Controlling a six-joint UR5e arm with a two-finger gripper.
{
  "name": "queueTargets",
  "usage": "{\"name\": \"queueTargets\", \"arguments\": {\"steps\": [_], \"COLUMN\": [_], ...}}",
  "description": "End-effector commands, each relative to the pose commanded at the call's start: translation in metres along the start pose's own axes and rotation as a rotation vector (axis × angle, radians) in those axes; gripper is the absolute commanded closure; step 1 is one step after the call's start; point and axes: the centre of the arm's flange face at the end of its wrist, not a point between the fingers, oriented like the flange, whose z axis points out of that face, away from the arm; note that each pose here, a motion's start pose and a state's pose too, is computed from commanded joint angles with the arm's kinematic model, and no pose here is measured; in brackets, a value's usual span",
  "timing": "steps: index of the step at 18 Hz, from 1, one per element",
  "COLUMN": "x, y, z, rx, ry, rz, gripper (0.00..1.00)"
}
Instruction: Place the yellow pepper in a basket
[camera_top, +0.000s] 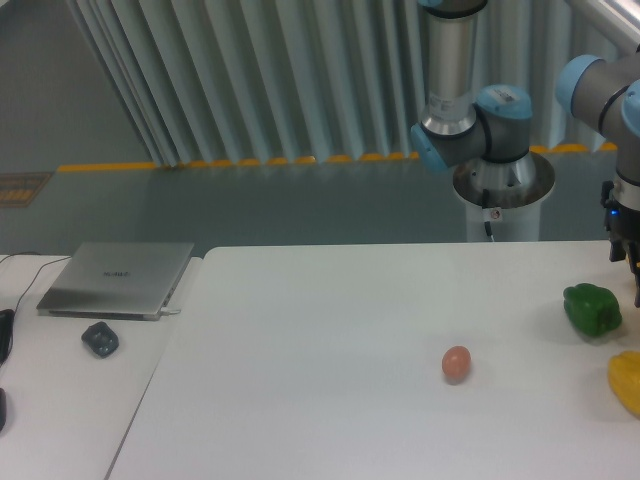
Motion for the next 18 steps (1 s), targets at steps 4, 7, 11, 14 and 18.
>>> {"name": "queueTargets", "arguments": {"steps": [4,7,11,14,18], "x": [0.0005,0.0011,0.0011,0.0003,-0.0004], "y": [-0.0002,-0.0006,-0.0016,-0.0010,-0.0004], "z": [0.0015,-0.0003,0.0024,0.0026,0.0012], "rx": [0.001,0.003,0.003,-0.001,0.004], "ry": [0.003,-0.001,0.001,-0.003,-0.006], "rz": [0.002,0.008,-0.001,-0.142,-0.398], "gripper": [0.00,0.00,0.00,0.00,0.00]}}
